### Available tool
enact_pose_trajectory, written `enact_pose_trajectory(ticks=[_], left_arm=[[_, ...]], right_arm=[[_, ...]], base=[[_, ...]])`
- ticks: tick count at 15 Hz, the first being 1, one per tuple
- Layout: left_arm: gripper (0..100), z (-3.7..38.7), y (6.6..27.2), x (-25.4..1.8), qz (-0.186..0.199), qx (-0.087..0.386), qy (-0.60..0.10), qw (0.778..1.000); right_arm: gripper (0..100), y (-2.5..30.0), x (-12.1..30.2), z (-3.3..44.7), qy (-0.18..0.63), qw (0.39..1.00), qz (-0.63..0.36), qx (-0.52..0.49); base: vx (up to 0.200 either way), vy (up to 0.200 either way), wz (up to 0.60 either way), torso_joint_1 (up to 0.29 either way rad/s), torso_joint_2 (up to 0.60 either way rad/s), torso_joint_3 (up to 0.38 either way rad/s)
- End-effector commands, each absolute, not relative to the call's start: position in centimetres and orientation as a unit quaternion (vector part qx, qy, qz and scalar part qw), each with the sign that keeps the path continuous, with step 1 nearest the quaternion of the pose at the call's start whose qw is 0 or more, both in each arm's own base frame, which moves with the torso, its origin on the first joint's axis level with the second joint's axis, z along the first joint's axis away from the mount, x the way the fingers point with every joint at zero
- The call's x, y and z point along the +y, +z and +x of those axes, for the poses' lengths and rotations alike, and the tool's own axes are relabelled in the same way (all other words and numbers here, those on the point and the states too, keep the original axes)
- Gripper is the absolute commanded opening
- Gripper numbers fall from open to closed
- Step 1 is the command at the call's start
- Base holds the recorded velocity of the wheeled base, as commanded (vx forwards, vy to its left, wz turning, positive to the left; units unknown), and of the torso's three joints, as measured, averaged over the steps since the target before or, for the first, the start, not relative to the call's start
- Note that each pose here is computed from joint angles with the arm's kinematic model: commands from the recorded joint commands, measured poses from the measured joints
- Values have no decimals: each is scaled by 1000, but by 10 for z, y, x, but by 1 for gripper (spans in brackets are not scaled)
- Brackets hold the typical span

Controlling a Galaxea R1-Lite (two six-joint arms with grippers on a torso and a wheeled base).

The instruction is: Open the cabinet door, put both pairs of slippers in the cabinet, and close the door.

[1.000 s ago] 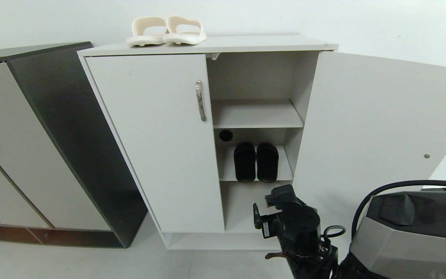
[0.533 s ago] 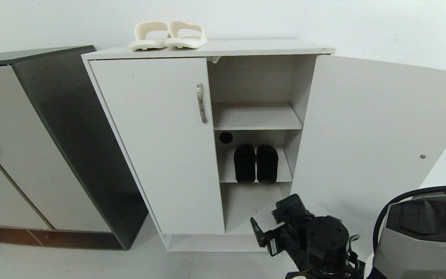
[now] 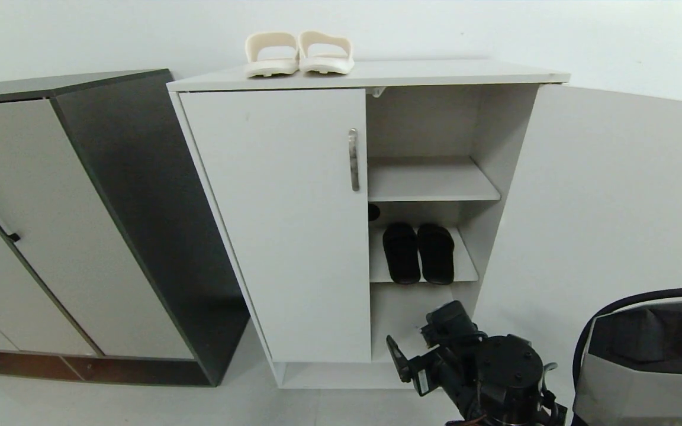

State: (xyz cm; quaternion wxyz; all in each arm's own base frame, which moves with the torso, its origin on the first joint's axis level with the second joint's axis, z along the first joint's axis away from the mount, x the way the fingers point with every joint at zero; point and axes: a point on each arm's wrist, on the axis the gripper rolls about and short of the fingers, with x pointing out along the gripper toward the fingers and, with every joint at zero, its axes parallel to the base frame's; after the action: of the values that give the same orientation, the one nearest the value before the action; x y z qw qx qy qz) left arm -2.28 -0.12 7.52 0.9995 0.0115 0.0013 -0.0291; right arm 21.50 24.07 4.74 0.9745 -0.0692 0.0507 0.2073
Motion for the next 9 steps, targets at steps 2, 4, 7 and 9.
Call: enact_pose_trajectory(ticks=[2, 4, 7, 9], left_arm=[[0, -23, 75, -1, 11, 2, -29, 1000], [0, -23, 75, -1, 11, 2, -29, 1000], [0, -23, 75, -1, 11, 2, -29, 1000], [0, -23, 75, -1, 11, 2, -29, 1000]], right_arm=[[100, 42, 237, 216, 213, 972, -75, 60], [100, 41, 236, 216, 216, 971, -78, 63], [100, 39, 234, 214, 227, 968, -80, 68], [100, 39, 235, 213, 230, 967, -81, 69]], base=[[0, 200, 0, 2, 0, 5], [0, 200, 0, 0, 0, 2], [0, 200, 0, 1, 1, 4], [0, 200, 0, 7, 5, 5]])
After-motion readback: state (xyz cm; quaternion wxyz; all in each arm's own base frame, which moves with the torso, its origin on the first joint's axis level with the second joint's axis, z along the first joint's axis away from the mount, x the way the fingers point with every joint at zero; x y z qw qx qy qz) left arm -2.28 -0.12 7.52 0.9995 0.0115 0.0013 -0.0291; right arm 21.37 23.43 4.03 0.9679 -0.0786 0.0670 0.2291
